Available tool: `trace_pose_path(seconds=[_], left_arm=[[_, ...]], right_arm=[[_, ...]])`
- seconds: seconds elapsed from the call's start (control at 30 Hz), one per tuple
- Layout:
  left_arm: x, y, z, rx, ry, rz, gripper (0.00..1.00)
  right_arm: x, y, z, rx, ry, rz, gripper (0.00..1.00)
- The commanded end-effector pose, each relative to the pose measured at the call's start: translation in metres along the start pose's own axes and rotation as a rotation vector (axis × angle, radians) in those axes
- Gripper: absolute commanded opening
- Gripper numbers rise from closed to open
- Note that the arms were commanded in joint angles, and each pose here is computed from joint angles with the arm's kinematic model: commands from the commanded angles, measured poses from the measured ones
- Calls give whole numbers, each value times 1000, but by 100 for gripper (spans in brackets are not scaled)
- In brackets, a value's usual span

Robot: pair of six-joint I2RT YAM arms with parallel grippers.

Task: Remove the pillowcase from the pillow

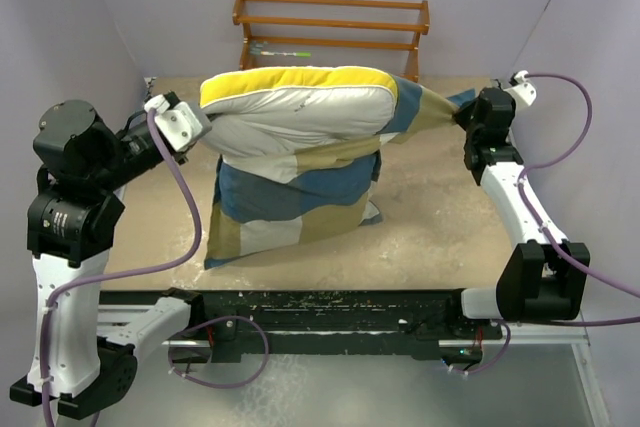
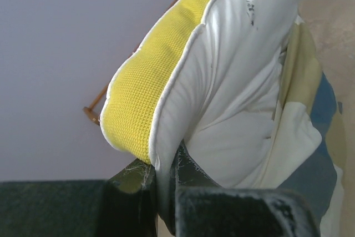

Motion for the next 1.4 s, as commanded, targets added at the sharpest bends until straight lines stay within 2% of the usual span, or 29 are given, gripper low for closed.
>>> trace_pose_path(seconds=[0.0,0.13,0.23,0.33,0.43,0.57,0.63,0.73,0.8,0.9,1.0,1.1,1.17,1.37], left_arm=[[-52,37,-21,-327,-200,157,0],[-67,57,-27,-565,-330,165,0],[-72,68,-29,-688,-380,149,0],[-73,71,-25,-694,-396,96,0],[-67,66,-14,-594,-375,51,0],[-65,66,-5,-558,-405,11,0],[-70,72,-5,-605,-425,-9,0],[-71,75,-2,-603,-418,-36,0],[-66,69,4,-525,-396,-49,0],[-60,56,13,-361,-375,-63,0],[-56,45,21,-200,-361,-70,0],[-53,37,28,-68,-342,-78,0],[-48,33,33,-12,-319,-98,0],[-25,26,51,86,-271,-151,0]], right_arm=[[-7,-24,9,139,-75,-59,0],[10,-39,4,136,-47,-96,0],[20,-45,3,137,-27,-104,0],[26,-47,1,127,-6,-101,0],[33,-40,0,23,29,-125,0],[47,-8,-14,-127,62,-261,4],[48,0,-23,-176,57,-276,14],[25,16,-43,-312,-23,-247,45],[-4,37,-62,-443,-101,-256,67],[-50,75,-98,-748,-200,-297,86],[-75,106,-139,-1153,-256,-351,92],[-85,130,-172,-1501,-218,-418,97],[-86,147,-190,-1603,-190,-470,99],[-68,184,-224,-1772,-96,-548,100]])
Point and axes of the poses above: each gripper's point midway between its finger pads, its own z axis out along the fingers, its own y axis along the line the jaws close on, x = y × z, the point moved 10 cm from there along -z, back along the fingers
